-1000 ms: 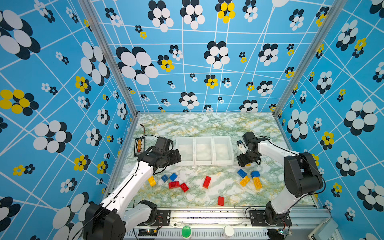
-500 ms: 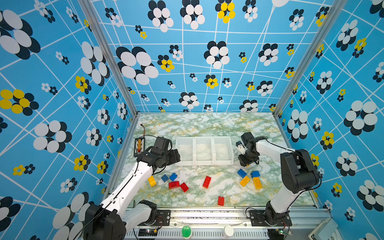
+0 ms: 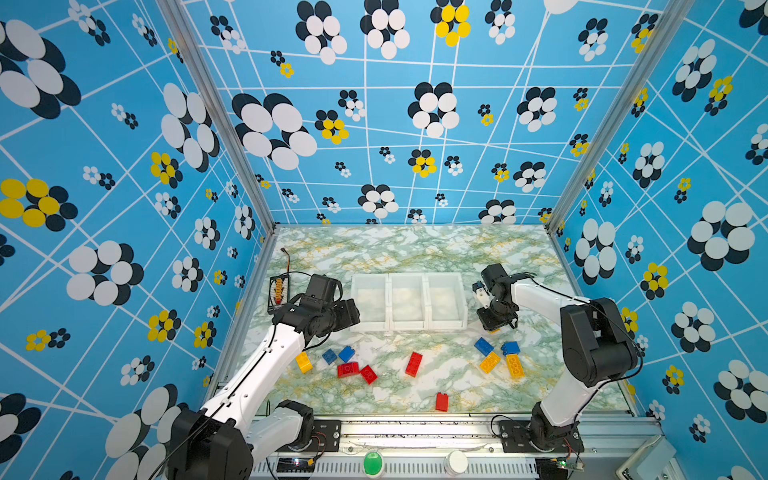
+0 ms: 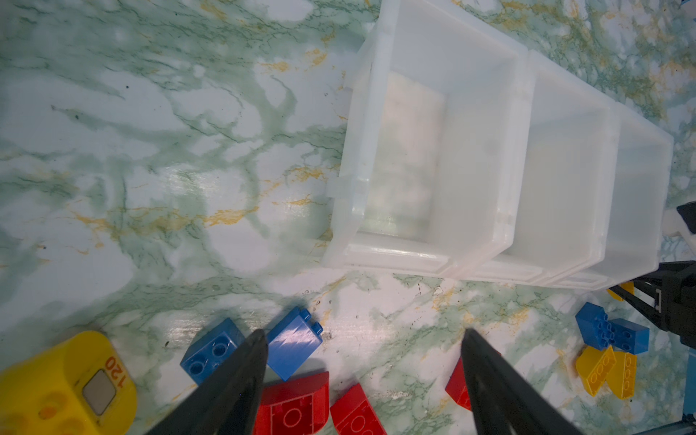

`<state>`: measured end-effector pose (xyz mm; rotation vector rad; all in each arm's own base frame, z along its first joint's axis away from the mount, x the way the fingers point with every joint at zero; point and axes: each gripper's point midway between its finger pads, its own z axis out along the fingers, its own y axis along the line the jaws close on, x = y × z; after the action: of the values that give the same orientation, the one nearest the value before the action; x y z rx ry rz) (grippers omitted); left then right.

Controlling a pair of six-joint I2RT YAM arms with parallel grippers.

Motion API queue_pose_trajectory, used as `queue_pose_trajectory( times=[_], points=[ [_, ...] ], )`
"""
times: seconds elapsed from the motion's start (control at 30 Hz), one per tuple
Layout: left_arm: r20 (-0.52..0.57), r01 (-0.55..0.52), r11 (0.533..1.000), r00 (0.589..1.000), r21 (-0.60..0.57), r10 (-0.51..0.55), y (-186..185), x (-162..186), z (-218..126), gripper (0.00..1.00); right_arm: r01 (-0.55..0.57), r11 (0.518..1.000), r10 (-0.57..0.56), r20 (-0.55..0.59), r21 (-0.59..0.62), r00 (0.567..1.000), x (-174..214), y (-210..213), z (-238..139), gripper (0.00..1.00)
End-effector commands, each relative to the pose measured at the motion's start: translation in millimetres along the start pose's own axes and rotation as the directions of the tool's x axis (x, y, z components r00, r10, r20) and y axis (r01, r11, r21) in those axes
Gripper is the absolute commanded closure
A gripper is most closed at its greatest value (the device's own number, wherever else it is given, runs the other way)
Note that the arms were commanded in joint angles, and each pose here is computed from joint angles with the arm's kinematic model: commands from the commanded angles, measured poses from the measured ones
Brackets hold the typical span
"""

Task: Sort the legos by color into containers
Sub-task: 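Lift the yellow brick with the right gripper and carry it over the bins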

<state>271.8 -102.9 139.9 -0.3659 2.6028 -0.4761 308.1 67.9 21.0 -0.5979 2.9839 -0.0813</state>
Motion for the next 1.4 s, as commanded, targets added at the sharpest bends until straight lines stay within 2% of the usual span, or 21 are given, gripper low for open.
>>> queue_pose_trajectory(
  times=[0.0, 0.2, 0.37, 0.47, 0.57, 0.7, 0.83, 1.07, 1.37],
  points=[
    [0.006, -0.018, 1.000, 1.000, 0.020, 0.018, 1, 1, -2, 0.17, -0.043, 0.999, 0.043, 0.036, 0.006, 0.998, -4, 0, -23, 0.82],
    [0.026, -0.022, 0.999, 0.999, 0.032, 0.022, 3, -3, -4, 0.16, -0.155, 0.988, 0.157, 0.149, -0.025, 0.976, -14, 0, -68, 0.84],
    [0.045, -0.018, 0.999, 0.999, 0.051, 0.016, 2, -6, -4, 0.14, -0.262, 0.959, 0.282, 0.303, -0.106, 0.910, -29, 7, -127, 0.85],
    [0.061, -0.024, 0.998, 0.998, 0.060, 0.021, 1, -8, -6, 0.13, -0.276, 0.951, 0.307, 0.359, -0.136, 0.881, -39, 18, -152, 0.85],
    [0.066, -0.030, 0.998, 0.997, 0.059, 0.026, 3, -9, -6, 0.12, -0.254, 0.955, 0.294, 0.378, -0.152, 0.878, -51, 37, -163, 0.86],
    [0.070, -0.031, 0.998, 0.997, 0.061, 0.027, 4, -8, -3, 0.10, -0.197, 0.968, 0.242, 0.376, -0.156, 0.894, -69, 68, -162, 0.86],
    [0.075, -0.020, 0.999, 0.997, 0.048, 0.016, 8, -8, -3, 0.09, -0.177, 0.970, 0.225, 0.345, -0.165, 0.911, -86, 88, -144, 0.86],
    [0.055, -0.020, 0.999, 0.998, 0.045, 0.017, 13, 1, -4, 0.08, -0.206, 0.964, 0.249, 0.302, -0.169, 0.920, -108, 102, -107, 0.85],
    [0.025, -0.001, 1.000, 1.000, 0.009, 0.001, 26, 16, -4, 0.07, -0.203, 0.965, 0.242, 0.267, -0.164, 0.933, -125, 112, -77, 0.82]
  ],
)
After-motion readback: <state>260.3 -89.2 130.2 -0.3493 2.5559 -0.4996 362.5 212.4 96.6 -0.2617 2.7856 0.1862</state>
